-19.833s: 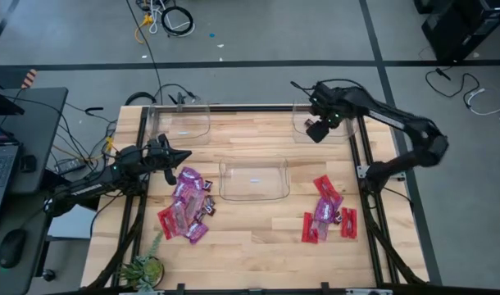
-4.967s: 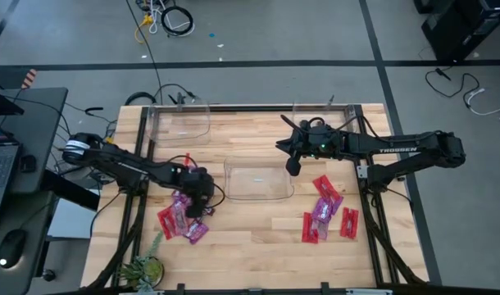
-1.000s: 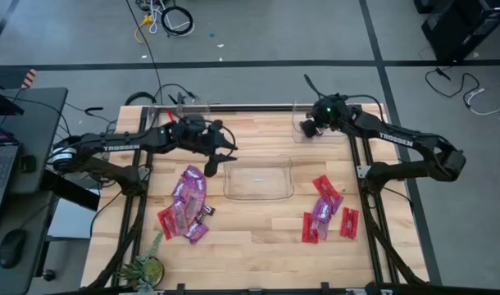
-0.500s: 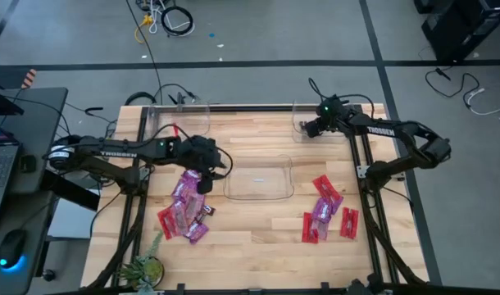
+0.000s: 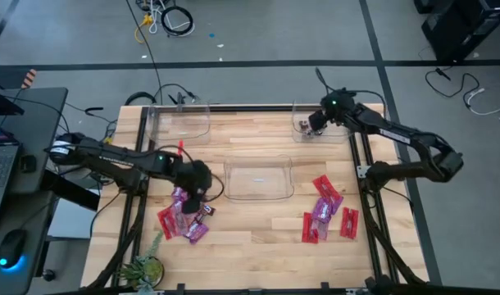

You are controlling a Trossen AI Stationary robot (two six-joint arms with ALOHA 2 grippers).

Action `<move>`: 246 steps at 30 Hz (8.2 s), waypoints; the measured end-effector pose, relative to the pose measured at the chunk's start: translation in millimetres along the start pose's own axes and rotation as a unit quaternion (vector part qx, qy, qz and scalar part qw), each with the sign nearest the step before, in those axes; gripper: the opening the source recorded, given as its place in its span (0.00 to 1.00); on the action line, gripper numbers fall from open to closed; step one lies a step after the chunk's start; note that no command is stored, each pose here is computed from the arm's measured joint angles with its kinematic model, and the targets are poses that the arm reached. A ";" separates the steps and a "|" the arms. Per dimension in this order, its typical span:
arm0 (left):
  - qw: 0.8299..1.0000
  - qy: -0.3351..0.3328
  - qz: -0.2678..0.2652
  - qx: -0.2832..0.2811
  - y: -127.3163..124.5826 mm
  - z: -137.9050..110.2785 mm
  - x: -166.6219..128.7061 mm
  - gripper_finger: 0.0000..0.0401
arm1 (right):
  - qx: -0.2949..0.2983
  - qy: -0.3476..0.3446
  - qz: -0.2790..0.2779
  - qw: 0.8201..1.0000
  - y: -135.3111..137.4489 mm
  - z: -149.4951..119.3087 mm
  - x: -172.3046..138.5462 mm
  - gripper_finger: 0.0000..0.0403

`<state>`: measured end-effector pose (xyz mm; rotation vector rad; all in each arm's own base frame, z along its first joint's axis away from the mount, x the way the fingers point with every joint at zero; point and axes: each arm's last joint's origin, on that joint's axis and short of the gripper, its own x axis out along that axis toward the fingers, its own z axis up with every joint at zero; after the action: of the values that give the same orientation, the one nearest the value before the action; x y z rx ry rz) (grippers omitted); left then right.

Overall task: Sort candy
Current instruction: Put the brown chocolate bar into the top right transparent bin, then adjust the bottom transparent bin

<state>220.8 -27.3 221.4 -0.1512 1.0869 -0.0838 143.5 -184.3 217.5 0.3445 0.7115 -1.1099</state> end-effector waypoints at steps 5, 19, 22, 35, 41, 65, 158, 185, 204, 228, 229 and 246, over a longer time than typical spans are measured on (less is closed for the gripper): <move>0.998 0.066 -0.008 -0.016 -21.0 -13.7 7.7 0.43 | -0.006 -0.042 0.024 0.999 5.9 5.6 -26.5 0.71; 0.995 0.102 0.014 -0.011 -45.3 -18.2 41.2 0.43 | -0.029 -0.070 0.065 0.995 21.9 5.0 -45.5 0.66; 0.993 0.118 0.022 -0.010 -44.7 -19.6 49.3 0.43 | -0.031 -0.070 0.068 0.995 22.9 4.7 -45.9 0.66; 0.991 0.121 -0.037 -0.043 -38.8 -45.3 73.6 0.34 | -0.035 -0.071 0.069 0.994 23.9 4.6 -46.1 0.62; 0.991 0.129 -0.034 -0.027 -40.2 -41.1 69.5 0.07 | -0.037 -0.071 0.069 0.994 24.0 4.6 -46.2 0.59; 0.962 -0.270 0.040 0.004 34.7 66.1 -34.0 0.04 | -0.151 -0.200 0.353 0.902 111.1 5.6 -95.3 0.60; 0.944 -0.263 0.183 0.074 77.5 77.8 -16.0 0.42 | 0.001 0.136 -0.005 0.991 8.0 -17.7 56.3 0.11; 0.989 -0.015 0.105 0.107 -0.7 27.6 4.7 0.42 | -0.080 -0.068 0.052 0.993 10.5 15.1 -47.7 0.44; 0.992 -0.012 0.037 0.122 -15.5 41.3 -31.7 0.30 | -0.131 -0.096 0.340 0.926 131.9 9.5 -56.7 0.11; 0.991 -0.065 0.105 0.055 -12.2 -22.7 5.0 0.01 | -0.273 0.068 0.256 0.925 199.4 53.5 20.0 0.00; 0.989 -0.074 0.119 0.050 -9.4 -23.0 7.0 0.01 | -0.271 0.076 0.255 0.925 199.2 52.2 19.4 0.00; 0.952 -0.177 0.248 -0.019 37.5 -18.2 18.1 0.01 | -0.296 0.216 0.193 0.910 198.5 16.6 -25.5 0.00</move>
<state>212.8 5.7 191.1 0.0742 0.7419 0.4037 321.7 -92.3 229.0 0.1922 1.2703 -0.3996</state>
